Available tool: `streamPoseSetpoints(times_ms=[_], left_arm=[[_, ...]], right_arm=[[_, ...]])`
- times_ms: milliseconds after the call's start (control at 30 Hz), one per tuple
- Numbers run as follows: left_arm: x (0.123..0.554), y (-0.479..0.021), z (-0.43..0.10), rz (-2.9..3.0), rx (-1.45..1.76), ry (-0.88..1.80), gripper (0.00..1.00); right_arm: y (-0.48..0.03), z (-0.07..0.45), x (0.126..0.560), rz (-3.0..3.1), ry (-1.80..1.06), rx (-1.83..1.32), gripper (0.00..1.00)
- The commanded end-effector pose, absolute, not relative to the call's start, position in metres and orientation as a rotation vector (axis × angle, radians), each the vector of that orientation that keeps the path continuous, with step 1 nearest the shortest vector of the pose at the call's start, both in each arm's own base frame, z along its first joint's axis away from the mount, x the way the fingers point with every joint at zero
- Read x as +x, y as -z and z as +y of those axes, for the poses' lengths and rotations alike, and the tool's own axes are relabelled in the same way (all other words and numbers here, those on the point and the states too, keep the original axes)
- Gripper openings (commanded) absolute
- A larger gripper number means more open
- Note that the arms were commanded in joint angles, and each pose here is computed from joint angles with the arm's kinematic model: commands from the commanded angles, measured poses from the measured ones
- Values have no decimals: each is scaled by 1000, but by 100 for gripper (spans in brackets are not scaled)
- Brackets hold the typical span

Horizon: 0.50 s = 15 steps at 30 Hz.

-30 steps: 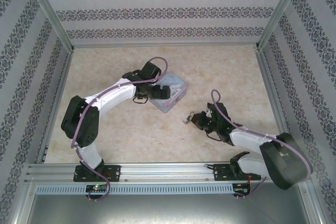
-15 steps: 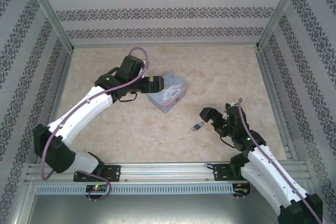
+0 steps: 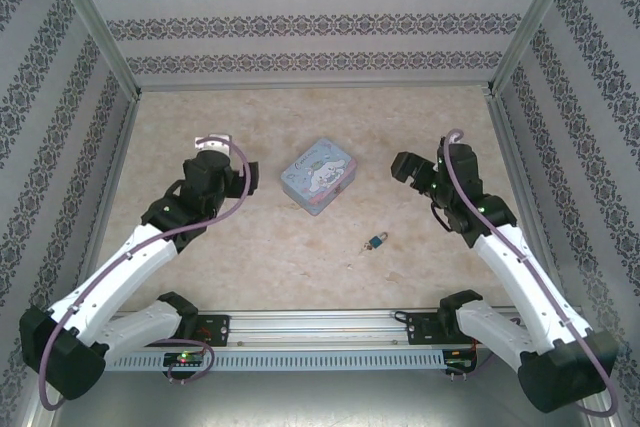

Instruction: Unlock a padlock with a key

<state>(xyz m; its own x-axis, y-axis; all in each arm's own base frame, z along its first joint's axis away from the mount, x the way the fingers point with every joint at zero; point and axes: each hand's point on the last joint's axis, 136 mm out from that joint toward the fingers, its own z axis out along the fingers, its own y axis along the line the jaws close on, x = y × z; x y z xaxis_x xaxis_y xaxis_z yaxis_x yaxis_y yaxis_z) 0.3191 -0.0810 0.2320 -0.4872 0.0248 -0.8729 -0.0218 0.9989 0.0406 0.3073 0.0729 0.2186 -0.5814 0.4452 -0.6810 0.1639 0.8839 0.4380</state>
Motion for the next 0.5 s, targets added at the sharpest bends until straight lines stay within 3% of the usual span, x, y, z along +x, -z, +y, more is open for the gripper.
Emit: streamPoseSetpoints(times_ms=[0,100,467], left_arm=[[336,-254,-37,1891,-75,-302,100],[341,-233,-10,1859,-170,-325,100],[363,-132,42,1927,-279,-370,100]], right_arm=[[-238,40,332,2049,-162,392,98],[-226,34,343,2047,-23,240,98],[-153,-24,354,2041,187,299,98]])
